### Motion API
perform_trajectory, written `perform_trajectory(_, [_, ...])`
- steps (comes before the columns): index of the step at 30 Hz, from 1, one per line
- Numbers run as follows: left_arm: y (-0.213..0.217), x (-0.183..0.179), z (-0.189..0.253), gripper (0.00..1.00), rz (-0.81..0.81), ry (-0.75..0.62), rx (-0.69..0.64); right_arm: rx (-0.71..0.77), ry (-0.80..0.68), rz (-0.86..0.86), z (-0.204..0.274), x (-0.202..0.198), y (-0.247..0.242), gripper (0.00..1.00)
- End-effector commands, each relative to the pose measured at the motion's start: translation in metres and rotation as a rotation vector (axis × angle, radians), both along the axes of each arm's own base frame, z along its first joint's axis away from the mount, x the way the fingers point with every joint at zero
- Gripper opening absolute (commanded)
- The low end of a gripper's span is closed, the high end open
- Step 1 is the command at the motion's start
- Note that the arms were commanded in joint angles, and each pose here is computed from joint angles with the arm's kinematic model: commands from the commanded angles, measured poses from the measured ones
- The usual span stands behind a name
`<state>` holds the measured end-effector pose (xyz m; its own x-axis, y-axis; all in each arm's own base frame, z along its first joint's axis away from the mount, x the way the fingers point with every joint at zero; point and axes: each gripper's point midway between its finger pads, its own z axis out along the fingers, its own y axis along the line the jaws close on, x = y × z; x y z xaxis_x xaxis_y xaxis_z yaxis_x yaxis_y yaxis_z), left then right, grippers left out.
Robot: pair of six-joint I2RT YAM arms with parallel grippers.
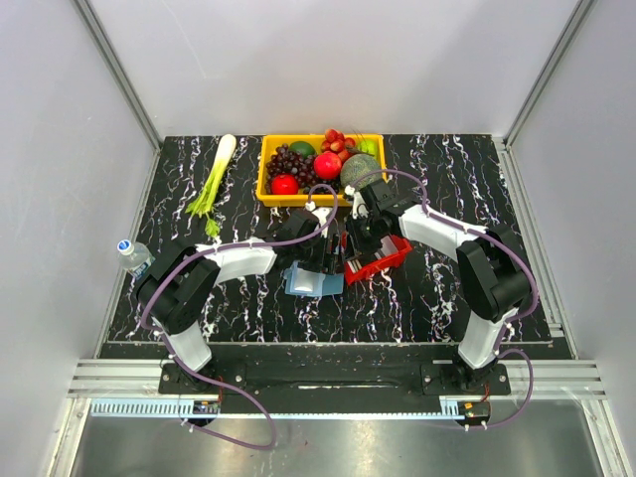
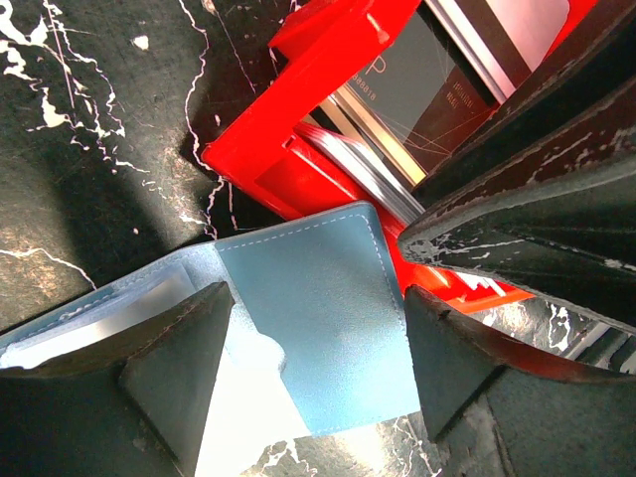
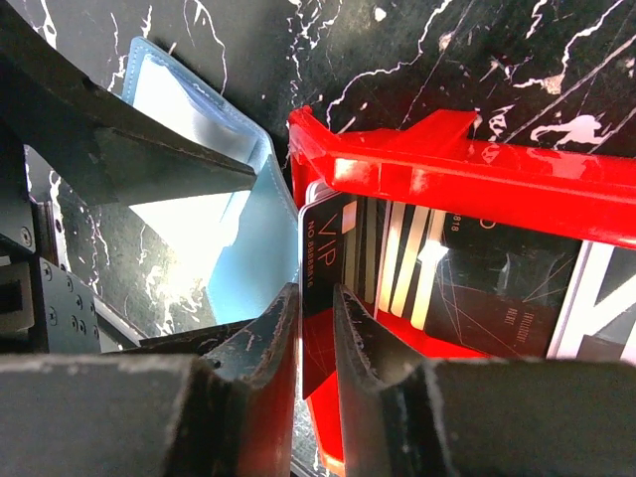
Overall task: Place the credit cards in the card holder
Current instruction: Pick up the credit card from the storage box.
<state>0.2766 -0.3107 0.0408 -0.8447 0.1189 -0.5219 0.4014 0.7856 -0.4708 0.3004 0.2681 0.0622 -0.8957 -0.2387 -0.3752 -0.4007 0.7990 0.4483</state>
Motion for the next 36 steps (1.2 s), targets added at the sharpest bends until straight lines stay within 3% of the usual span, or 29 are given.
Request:
perform_trajectory(1, [-0.0088,0.0094,0.0136,0.74,-0.005,-0.031,-0.045,0.094,-0.045,0.025,0.0288,0.0006,0.0149,0.25])
perform_trajectory(11, [-0.0078,0.008,0.012,0.74,-0.002,-0.027,-0.044,0.125,-0.025,0.034,0.0315,-0.0031,0.019,0.32])
perform_trajectory(27, [-0.0085,0.0089,0.0143,0.74,-0.002,-0.032,-0.048,0.129,-0.021,0.03,0.0313,-0.0041,0.0197,0.3])
perform_trajectory(36, [-0.0078,0.0087,0.0144,0.74,0.001,-0.032,-0.047,0.132,-0.018,0.005,0.0326,0.001,0.014,0.35])
